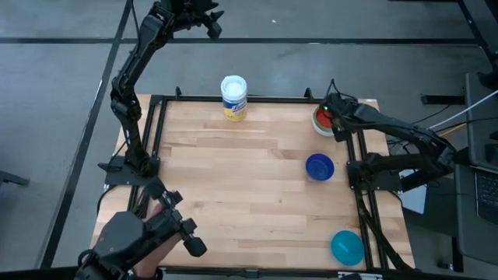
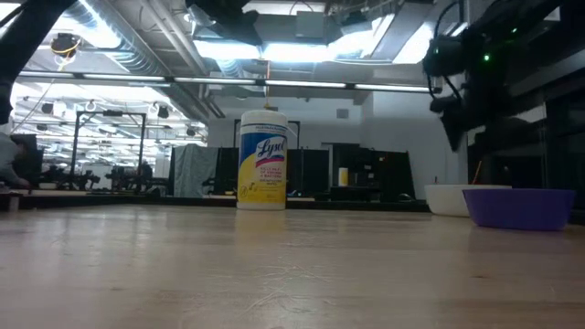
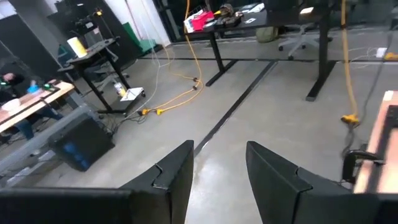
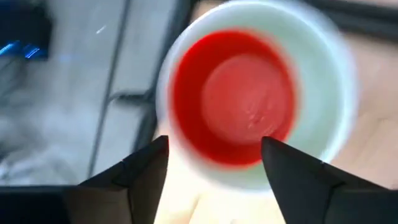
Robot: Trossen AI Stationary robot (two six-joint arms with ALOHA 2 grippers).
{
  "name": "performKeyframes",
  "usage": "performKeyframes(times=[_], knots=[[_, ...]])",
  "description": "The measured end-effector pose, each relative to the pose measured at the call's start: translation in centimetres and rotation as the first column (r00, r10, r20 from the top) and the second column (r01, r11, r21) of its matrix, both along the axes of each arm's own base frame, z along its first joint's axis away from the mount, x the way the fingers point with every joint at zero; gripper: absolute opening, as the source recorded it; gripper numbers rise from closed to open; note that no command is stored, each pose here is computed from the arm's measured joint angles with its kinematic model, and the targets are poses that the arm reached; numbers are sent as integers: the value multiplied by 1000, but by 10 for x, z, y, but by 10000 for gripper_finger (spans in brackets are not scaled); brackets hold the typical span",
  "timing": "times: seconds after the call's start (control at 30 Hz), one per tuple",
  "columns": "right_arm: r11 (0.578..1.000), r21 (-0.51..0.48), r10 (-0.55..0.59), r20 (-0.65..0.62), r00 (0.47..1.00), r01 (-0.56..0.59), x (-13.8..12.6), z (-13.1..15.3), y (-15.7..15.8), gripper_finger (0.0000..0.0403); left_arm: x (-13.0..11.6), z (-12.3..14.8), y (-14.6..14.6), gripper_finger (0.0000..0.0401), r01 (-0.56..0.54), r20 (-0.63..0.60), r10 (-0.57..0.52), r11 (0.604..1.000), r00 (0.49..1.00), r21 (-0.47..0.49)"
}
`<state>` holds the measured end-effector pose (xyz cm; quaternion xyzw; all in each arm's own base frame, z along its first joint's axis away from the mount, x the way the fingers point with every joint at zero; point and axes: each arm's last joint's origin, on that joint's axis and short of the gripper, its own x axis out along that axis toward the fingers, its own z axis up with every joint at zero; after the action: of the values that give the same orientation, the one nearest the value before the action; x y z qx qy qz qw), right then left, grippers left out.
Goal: Nest bowls inside each other
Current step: Stack the light blue bowl on the red bowl
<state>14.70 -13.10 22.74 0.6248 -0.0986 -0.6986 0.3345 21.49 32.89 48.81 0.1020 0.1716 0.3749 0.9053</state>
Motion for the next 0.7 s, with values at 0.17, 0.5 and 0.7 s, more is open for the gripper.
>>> performKeyframes(times=[0.17, 0.5, 0.7], knots=[[910, -233, 370, 82, 925, -343, 31, 25, 13, 277, 3, 2, -2, 143, 83, 66, -80, 996, 995, -34], [423, -748, 814, 66, 577, -511, 99, 84, 82, 234, 44, 14, -54, 143, 452, 182, -432, 888, 883, -83], [83, -775, 956, -116, 270, -626, 134, 118, 117, 202, 78, 36, -125, 144, 600, 213, -587, 800, 782, 2]])
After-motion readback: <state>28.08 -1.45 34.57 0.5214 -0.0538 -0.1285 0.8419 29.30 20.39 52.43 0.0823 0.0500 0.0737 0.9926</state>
